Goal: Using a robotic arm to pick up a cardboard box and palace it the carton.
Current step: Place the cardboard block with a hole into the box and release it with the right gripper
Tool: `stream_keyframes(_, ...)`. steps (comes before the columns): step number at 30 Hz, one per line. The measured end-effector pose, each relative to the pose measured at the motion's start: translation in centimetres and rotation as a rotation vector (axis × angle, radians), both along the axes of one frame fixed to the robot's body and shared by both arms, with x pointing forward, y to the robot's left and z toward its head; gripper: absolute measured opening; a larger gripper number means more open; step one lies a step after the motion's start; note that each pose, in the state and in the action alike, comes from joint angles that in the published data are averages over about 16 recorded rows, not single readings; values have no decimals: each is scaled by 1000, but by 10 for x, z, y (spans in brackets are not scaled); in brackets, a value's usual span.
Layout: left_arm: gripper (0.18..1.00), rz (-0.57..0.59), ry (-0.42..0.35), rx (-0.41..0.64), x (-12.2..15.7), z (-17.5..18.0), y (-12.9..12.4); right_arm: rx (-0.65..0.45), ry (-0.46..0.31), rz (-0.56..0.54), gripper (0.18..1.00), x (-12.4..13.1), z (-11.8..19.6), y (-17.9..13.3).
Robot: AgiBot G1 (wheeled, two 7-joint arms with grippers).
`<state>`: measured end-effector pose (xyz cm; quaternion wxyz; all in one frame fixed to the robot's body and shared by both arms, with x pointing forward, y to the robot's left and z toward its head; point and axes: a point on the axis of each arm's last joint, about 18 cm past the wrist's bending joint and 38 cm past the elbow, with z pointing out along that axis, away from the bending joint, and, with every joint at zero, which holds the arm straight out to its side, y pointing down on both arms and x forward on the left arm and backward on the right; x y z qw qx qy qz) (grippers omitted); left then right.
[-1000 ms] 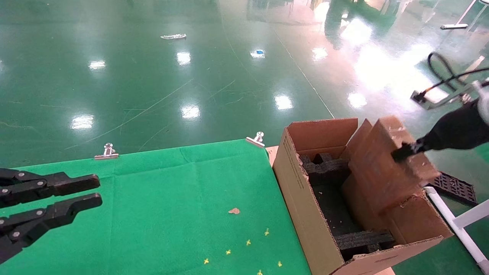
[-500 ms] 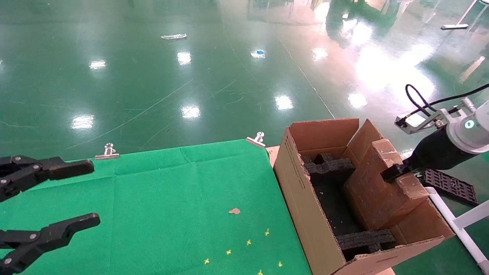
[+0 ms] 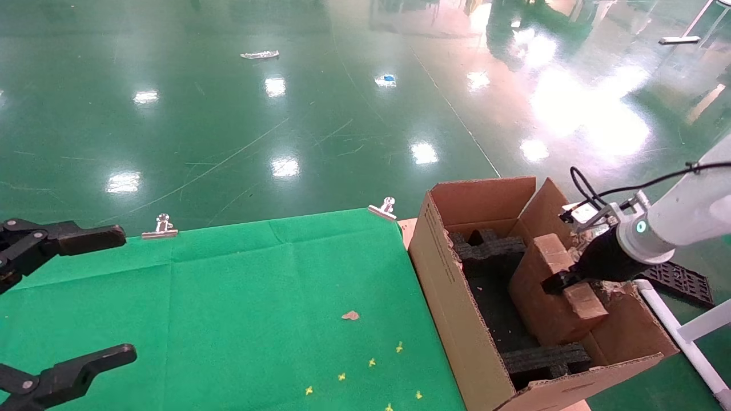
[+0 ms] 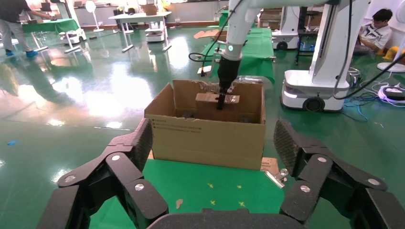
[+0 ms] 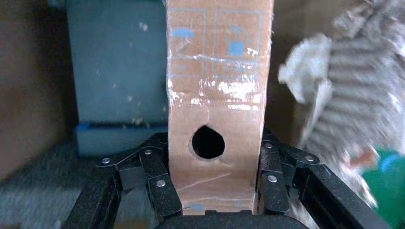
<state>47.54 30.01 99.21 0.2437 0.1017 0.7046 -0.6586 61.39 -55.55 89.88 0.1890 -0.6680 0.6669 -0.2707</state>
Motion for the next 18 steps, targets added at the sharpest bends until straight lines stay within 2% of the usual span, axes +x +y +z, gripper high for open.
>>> stream_keyframes(10,970,0,0,0,0,0,0,5,-35,23,320,6,-29,-4)
stream_keyframes(18,997,0,0,0,0,0,0,-7,-38,36,329,5,-31,-7)
